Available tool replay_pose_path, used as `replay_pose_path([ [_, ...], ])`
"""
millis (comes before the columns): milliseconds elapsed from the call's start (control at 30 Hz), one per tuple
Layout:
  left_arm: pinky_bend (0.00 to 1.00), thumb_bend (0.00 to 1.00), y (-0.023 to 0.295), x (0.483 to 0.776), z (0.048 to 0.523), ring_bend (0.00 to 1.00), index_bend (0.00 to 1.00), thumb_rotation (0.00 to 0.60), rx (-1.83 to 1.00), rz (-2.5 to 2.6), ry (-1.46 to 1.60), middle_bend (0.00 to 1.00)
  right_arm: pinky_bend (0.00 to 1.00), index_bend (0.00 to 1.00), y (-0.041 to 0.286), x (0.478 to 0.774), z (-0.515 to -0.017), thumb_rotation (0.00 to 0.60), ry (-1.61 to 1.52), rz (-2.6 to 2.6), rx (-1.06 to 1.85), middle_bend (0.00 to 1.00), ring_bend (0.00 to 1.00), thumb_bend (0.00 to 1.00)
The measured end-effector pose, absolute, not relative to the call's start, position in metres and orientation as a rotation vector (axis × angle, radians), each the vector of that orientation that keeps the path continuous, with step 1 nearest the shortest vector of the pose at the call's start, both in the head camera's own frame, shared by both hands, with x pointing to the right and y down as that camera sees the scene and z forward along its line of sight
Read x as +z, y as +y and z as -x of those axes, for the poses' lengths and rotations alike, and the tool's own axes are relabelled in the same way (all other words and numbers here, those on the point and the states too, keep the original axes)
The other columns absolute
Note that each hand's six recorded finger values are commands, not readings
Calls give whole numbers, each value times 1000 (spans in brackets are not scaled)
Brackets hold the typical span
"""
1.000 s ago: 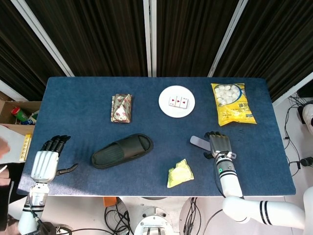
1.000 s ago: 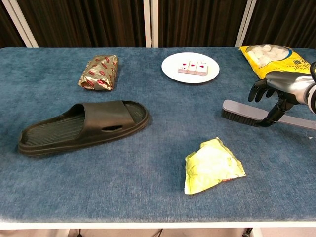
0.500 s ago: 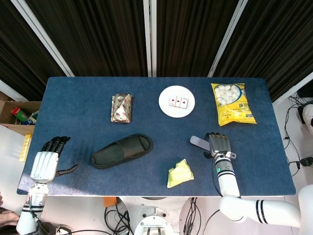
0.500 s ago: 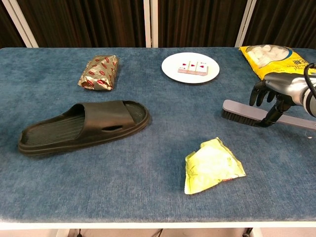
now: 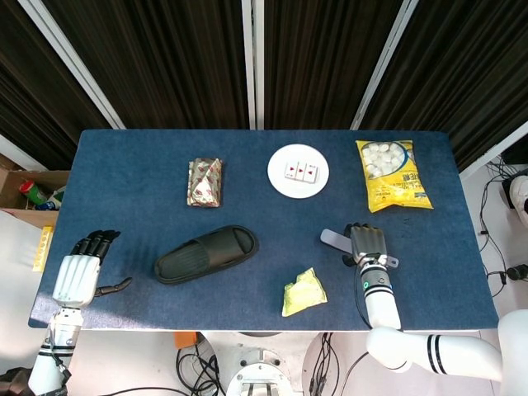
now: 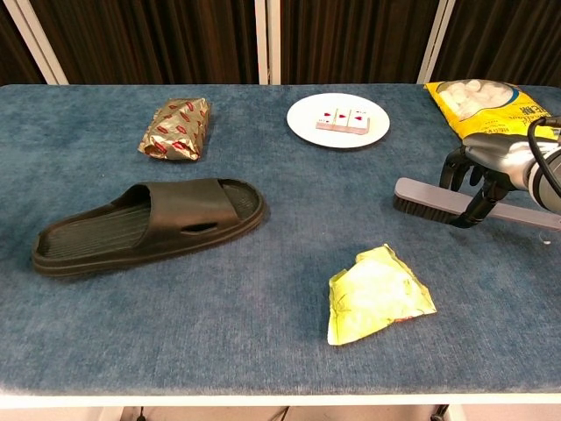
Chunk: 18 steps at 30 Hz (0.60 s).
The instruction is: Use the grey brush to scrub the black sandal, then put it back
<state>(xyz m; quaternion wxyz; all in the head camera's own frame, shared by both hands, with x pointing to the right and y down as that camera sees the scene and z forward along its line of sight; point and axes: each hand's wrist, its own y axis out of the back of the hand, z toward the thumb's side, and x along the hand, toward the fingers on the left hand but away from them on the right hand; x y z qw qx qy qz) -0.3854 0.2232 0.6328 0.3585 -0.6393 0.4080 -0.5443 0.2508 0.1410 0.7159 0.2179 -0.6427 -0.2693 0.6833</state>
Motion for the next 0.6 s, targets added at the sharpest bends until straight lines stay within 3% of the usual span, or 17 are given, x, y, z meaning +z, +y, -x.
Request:
replay_pose_path([
  [600, 249, 91, 223, 632, 385, 146, 167, 455, -1405, 1649, 1050, 171, 384, 421, 139, 714, -248, 600, -760, 1799, 1867, 324, 243, 276],
])
